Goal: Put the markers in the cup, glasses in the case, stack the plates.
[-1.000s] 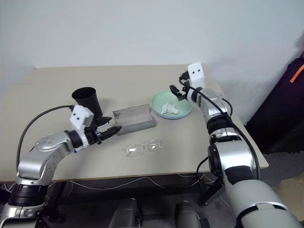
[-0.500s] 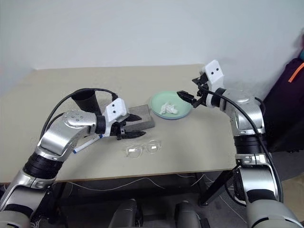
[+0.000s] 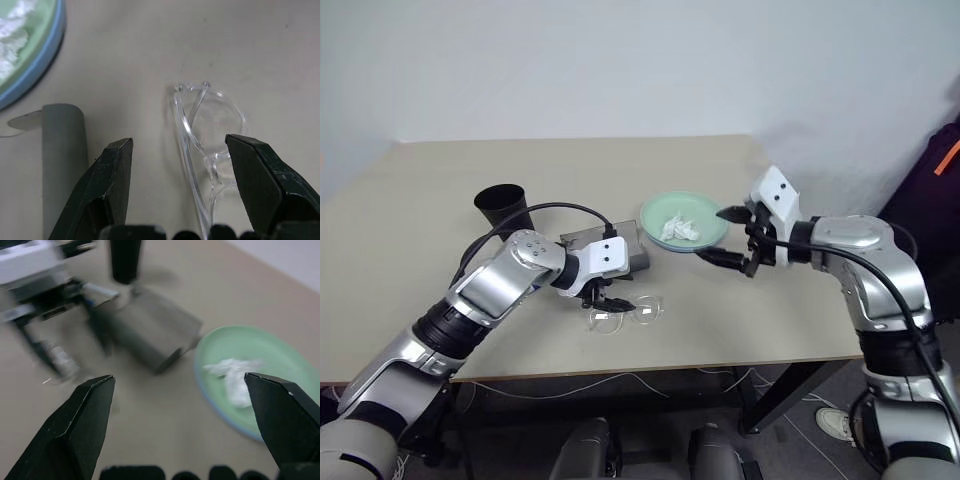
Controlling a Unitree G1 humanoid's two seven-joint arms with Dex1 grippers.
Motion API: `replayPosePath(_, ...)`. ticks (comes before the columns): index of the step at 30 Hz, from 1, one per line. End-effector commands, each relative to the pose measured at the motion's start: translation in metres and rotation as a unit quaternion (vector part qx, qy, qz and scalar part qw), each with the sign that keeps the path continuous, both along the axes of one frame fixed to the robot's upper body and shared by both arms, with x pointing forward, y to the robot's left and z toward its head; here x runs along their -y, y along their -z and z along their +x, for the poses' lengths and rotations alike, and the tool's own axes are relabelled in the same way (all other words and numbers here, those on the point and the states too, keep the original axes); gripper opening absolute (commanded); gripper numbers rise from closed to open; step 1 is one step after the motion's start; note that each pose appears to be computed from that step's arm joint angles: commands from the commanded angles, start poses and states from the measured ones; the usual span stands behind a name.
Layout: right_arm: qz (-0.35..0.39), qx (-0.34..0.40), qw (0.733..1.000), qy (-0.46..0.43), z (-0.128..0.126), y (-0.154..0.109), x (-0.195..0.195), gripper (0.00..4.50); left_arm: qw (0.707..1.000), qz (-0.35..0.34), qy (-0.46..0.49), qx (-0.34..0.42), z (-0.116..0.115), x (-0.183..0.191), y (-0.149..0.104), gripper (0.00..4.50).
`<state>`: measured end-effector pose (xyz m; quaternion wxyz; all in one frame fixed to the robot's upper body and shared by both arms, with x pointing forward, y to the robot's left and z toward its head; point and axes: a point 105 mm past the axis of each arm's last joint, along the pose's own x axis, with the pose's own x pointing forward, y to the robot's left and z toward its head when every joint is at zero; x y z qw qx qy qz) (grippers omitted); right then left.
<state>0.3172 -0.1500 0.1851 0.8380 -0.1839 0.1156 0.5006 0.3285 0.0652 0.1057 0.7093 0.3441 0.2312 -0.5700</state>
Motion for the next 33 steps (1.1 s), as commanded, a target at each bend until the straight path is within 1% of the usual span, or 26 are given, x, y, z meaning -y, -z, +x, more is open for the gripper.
replayPosePath(1,-0.014,0.008,0.999,-0.028,-0.014,-0.009,0.004,4.48,1.0,0.014,0.014,0.024,0.005,0.007,-0.013,3.11)
replayPosePath(6,-0.031,0.008,0.999,-0.013,-0.015,-0.005,0.016,4.48,0.999,0.033,0.022,0.024,0.006,0.007,-0.01,3.11)
replayPosePath(12,-0.028,0.011,1.0,-0.008,-0.014,-0.004,0.015,4.48,0.997,0.061,0.036,0.025,0.005,0.005,-0.006,3.11)
replayPosePath(19,-0.026,0.008,1.0,-0.003,-0.013,-0.002,0.014,4.48,0.995,0.078,0.059,0.025,0.004,0.003,-0.009,3.11)
replayPosePath(26,-0.025,0.006,1.0,0.001,-0.013,0.002,0.013,4.48,0.993,0.084,0.085,0.021,0.002,0.004,-0.021,3.11)
replayPosePath(33,-0.022,0.008,1.0,0.004,-0.013,0.002,0.012,4.48,0.99,0.106,0.093,0.022,0.006,0.001,-0.016,3.11)
